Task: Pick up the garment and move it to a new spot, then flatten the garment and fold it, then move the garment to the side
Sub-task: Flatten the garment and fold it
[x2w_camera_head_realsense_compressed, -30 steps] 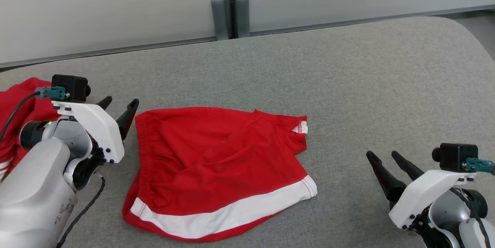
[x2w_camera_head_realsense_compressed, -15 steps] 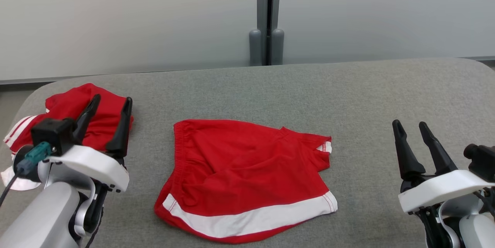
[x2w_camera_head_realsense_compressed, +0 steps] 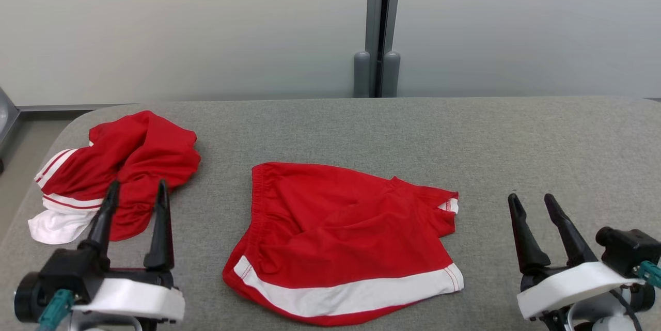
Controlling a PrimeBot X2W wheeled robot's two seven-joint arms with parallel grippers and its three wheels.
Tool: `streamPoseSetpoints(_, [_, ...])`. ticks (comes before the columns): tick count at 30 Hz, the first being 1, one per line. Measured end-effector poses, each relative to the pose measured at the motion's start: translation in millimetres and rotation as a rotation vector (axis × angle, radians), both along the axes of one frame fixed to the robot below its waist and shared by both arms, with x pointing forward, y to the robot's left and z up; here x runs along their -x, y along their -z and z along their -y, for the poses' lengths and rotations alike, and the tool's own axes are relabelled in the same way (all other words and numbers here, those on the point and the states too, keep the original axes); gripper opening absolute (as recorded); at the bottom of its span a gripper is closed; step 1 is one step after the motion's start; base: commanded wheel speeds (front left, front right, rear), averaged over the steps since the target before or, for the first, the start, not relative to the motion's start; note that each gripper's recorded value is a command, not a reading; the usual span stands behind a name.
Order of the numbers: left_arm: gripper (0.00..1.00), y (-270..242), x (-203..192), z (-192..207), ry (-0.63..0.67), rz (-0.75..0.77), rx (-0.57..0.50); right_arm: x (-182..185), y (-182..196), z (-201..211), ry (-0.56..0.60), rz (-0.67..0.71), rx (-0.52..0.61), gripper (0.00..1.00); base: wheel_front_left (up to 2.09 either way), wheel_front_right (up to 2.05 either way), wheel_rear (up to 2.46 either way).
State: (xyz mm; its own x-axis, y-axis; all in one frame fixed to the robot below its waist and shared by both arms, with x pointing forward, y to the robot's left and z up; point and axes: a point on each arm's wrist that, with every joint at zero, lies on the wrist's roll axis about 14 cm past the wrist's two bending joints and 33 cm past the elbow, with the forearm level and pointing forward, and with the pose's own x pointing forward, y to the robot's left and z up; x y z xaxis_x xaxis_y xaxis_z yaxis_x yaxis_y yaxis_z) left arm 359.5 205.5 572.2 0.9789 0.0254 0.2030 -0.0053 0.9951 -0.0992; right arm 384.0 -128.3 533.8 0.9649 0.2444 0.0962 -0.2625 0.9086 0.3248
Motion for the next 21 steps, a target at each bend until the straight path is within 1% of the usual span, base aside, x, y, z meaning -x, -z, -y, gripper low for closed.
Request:
streamPoseSetpoints(4, [1.0, 16.7, 13.2, 4.1, 0.003, -0.038, 0.006, 5.6, 13.0, 0.1, -0.001, -0.029, 0.028, 1.0, 0.0, 0.0, 0.0])
streamPoseSetpoints(10, [1.0, 36.9, 19.1, 8.6, 0.018, -0.091, 0.024, 11.3, 27.2, 2.4, 0.001, -0.065, 0.077, 1.0, 0.0, 0.0, 0.0])
streamPoseSetpoints(21, [1.0, 43.3, 19.8, 14.4, 0.044, -0.109, 0.041, 14.0, 28.1, 3.6, -0.005, -0.076, 0.099, 1.0, 0.0, 0.0, 0.0])
